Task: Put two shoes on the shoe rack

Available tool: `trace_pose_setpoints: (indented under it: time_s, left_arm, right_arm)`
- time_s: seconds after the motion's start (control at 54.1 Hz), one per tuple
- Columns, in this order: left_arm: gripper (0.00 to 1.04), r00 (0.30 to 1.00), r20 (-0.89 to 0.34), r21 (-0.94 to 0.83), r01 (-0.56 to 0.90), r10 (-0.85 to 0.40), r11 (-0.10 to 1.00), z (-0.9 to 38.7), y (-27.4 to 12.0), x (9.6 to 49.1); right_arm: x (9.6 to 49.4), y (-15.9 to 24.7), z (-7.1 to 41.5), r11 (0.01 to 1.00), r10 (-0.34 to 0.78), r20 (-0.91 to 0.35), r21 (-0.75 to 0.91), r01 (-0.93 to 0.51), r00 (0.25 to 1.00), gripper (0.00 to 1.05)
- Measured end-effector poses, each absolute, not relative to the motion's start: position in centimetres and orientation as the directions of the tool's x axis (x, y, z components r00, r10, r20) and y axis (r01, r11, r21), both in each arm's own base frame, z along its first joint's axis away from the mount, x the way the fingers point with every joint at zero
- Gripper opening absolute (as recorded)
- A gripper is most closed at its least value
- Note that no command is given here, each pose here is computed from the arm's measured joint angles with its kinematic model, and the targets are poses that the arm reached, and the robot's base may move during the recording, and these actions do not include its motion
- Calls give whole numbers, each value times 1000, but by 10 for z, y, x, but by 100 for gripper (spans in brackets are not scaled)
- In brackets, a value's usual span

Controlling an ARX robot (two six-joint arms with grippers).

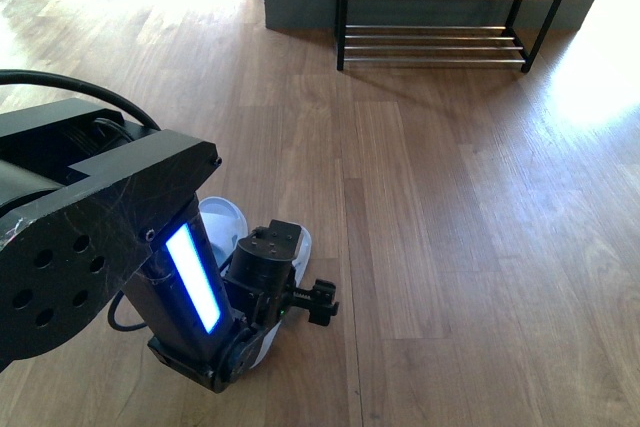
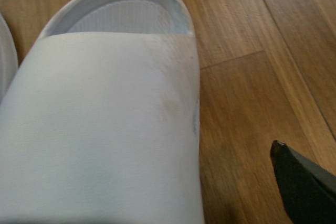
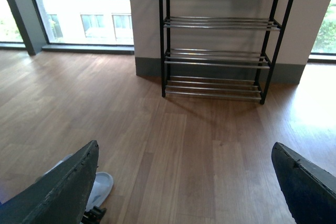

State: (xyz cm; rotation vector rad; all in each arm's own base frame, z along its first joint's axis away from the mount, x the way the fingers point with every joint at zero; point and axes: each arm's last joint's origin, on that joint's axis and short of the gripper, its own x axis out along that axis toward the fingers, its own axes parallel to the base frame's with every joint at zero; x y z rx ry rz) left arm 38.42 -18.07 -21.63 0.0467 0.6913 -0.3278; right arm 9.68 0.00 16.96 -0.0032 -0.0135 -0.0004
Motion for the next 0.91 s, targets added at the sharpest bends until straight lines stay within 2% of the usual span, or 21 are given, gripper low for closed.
trace_pose_setpoints:
  time_s: [0.129, 0.573, 0.629, 0.758, 0.906]
  left_arm:
    - [62, 730, -633, -63, 284, -258, 957, -219, -173, 388]
    - [7, 728, -642, -89, 242, -242, 966, -218, -170, 387]
    - [2, 728, -645, -94, 228, -234, 969, -217, -168, 386]
    - [2, 716, -665, -108, 187, -211, 976, -207, -158, 377]
    - [2, 709, -681, -126, 135, -185, 983, -175, -145, 370]
  right_arm:
    - [97, 0, 170, 1000, 0, 14, -3, 0, 1000, 96]
    - [97, 0, 170, 1000, 0, 14, -3, 0, 1000, 96]
    - [97, 0, 170, 1000, 0, 14, -3, 0, 1000, 95]
    - [97, 0, 170, 1000, 0, 14, -3, 0, 1000, 96]
    - [97, 0, 170, 1000, 0, 14, -3, 0, 1000, 96]
